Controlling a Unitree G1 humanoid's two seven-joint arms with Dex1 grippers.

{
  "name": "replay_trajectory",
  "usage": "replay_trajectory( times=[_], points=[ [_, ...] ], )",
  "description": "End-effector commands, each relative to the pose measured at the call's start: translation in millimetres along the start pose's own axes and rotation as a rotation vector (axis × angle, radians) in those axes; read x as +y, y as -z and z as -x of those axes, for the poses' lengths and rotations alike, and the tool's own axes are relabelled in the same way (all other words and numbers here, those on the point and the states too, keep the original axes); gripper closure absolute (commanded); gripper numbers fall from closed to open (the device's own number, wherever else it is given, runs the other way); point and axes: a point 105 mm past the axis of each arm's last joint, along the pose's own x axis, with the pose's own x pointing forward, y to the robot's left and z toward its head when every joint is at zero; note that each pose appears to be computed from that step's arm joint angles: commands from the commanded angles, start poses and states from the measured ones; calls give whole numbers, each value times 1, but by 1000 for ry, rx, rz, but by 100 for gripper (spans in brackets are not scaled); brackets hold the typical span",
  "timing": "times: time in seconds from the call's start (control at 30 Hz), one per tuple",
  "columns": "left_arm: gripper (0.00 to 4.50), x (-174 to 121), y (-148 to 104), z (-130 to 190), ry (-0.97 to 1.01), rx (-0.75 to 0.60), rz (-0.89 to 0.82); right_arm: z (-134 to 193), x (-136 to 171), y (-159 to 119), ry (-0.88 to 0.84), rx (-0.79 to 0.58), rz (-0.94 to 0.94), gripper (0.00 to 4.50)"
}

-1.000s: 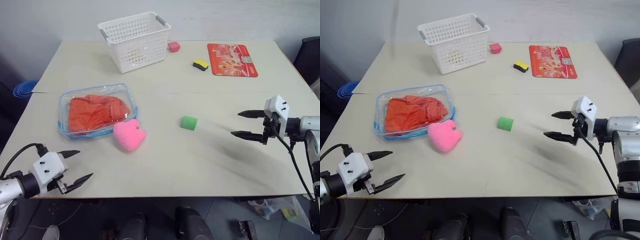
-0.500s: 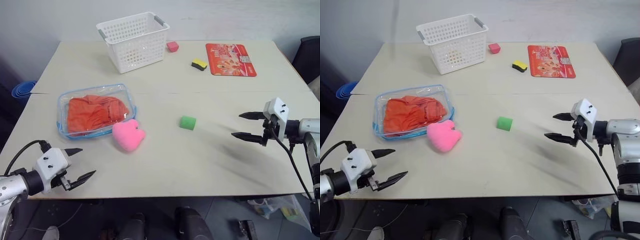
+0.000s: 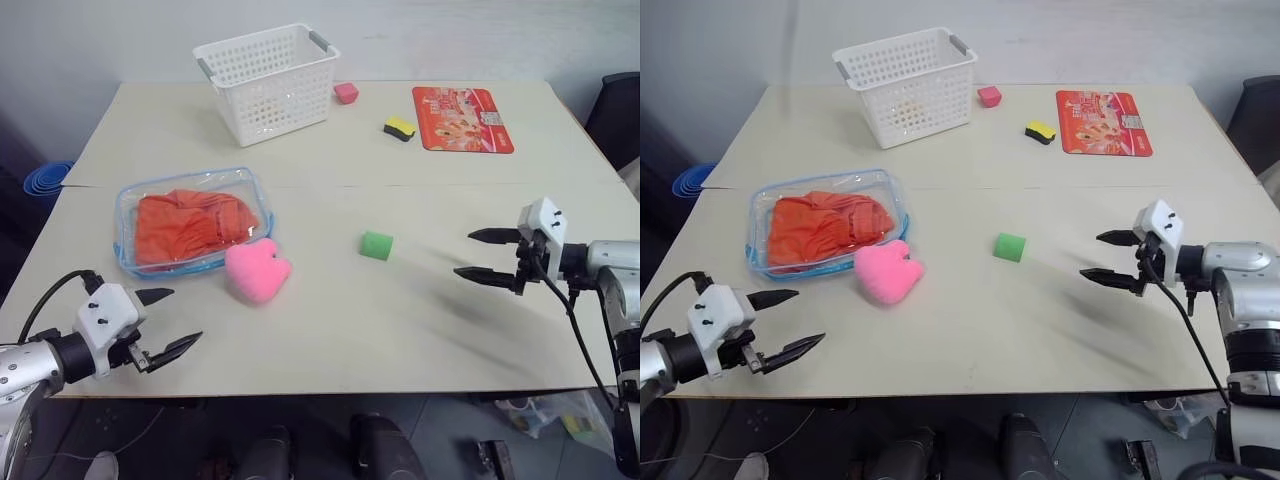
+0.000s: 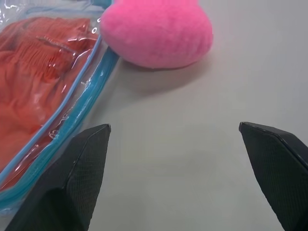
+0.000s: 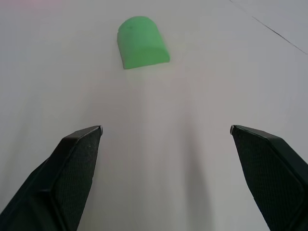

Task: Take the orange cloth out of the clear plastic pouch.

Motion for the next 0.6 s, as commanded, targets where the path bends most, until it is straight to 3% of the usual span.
replay_trajectory(
  times=[0.03,0.37,0.6],
  points=[
    [0,-3,-26,-3,33,-94,20,-4,0,-23,16,-76,45,3],
    [0,-30,-119,-43,276,-353,118,-76,37,-62,-63,-180,63,3],
    [0,-40,-128,-49,328,-333,82,-127,42,-48,-15,-103,58,3]
  ],
)
